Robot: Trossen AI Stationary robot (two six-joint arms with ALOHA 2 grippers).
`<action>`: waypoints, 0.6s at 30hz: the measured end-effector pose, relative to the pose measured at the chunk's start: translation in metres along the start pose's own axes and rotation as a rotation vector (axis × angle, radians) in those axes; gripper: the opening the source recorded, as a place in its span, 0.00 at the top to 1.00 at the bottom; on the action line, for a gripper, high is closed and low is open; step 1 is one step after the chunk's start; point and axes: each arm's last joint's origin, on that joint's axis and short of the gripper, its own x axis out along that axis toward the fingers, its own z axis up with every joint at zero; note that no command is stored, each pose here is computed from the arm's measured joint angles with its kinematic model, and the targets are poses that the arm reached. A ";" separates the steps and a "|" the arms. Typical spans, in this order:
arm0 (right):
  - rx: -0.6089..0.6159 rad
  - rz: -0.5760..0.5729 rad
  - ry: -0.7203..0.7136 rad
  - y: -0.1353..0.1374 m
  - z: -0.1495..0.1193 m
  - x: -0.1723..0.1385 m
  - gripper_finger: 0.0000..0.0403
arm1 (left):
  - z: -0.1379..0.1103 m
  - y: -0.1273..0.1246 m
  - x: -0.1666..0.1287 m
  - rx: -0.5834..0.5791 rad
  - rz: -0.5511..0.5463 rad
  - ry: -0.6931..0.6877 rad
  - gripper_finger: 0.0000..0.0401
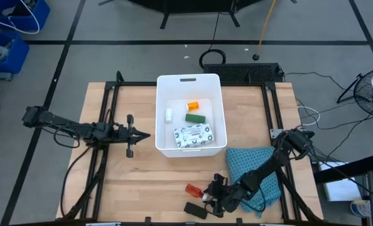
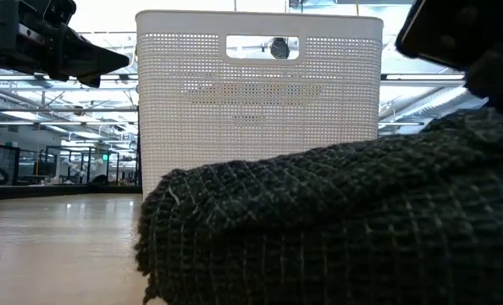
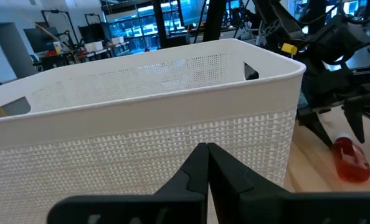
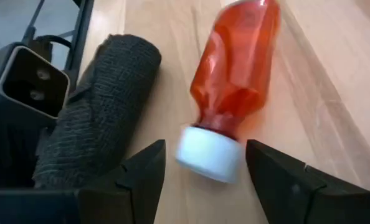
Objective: Pick & place medical supplies in basket/bin
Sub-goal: Put the red medicine bottle into the white bin
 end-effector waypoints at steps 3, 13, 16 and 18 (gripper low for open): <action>0.008 -0.010 -0.004 -0.002 0.002 0.001 0.46 | 0.000 0.000 0.000 -0.004 0.000 0.000 0.98; -0.012 -0.028 -0.014 -0.007 0.007 0.002 0.51 | 0.000 0.000 0.000 0.001 0.000 0.000 0.98; -0.014 -0.024 0.000 -0.007 0.007 0.002 0.55 | 0.000 0.000 0.000 0.002 0.000 0.000 0.98; -0.014 -0.025 0.001 -0.007 0.007 0.002 0.59 | 0.000 0.000 0.000 0.002 0.000 0.000 0.98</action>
